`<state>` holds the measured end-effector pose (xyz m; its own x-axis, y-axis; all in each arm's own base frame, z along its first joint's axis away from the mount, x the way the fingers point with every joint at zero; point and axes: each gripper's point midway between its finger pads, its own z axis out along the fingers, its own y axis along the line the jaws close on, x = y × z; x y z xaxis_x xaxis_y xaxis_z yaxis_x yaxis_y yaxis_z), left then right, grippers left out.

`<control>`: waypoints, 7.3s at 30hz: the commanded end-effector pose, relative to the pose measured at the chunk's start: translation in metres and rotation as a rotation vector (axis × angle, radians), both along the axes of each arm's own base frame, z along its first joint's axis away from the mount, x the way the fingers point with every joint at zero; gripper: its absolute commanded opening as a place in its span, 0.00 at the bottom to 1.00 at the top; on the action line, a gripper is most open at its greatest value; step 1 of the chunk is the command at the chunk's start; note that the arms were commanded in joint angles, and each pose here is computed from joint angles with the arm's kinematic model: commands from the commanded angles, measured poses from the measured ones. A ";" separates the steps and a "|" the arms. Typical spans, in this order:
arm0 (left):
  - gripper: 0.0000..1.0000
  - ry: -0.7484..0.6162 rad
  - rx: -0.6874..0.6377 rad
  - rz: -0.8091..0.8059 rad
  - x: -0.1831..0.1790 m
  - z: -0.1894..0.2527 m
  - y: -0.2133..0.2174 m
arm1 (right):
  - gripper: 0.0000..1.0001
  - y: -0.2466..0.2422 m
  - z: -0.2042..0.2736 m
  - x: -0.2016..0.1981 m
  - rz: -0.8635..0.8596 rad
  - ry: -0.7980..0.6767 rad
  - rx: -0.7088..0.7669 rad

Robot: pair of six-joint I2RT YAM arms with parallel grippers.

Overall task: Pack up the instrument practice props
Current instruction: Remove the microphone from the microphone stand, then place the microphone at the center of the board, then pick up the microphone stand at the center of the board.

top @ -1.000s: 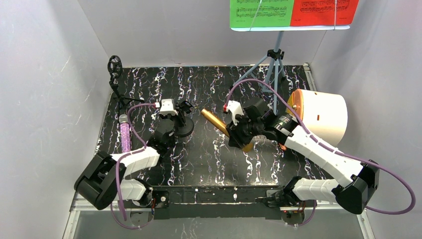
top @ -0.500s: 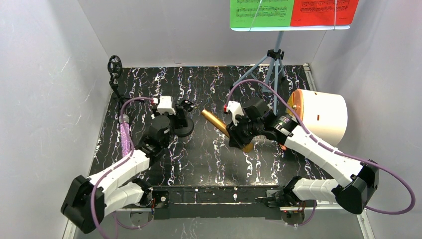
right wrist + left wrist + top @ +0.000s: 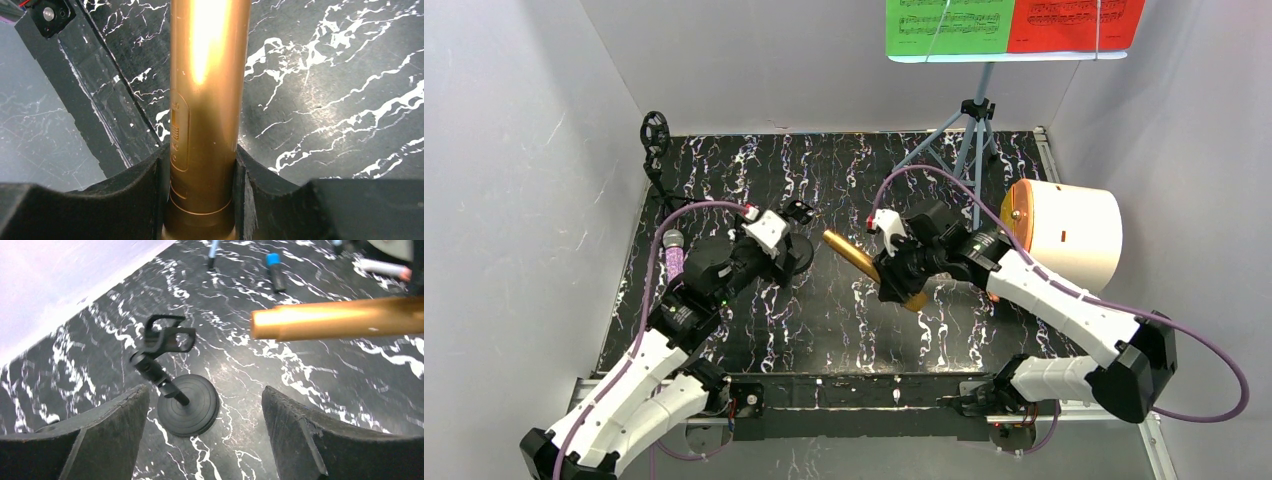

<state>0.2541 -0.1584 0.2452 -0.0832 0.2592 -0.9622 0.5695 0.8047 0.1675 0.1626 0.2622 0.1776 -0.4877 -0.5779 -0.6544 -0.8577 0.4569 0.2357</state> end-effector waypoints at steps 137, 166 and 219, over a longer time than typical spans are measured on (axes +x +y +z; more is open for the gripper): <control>0.43 0.765 0.242 1.019 0.064 -0.226 0.219 | 0.99 -0.086 0.120 0.023 -0.436 -0.675 0.506; 0.78 0.376 -0.112 0.537 0.097 -0.117 0.135 | 0.99 -0.085 0.111 0.026 -0.435 -0.661 0.475; 0.21 0.011 -0.191 -0.238 0.111 -0.137 0.000 | 0.99 -0.079 0.101 0.028 -0.418 -0.649 0.457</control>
<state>0.3583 -0.1560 0.0961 -0.1040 0.1007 -0.9895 0.7512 0.6600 -0.0118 0.1869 0.1804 0.2725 -0.0759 -0.0763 -0.9942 -0.6736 0.7390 -0.0053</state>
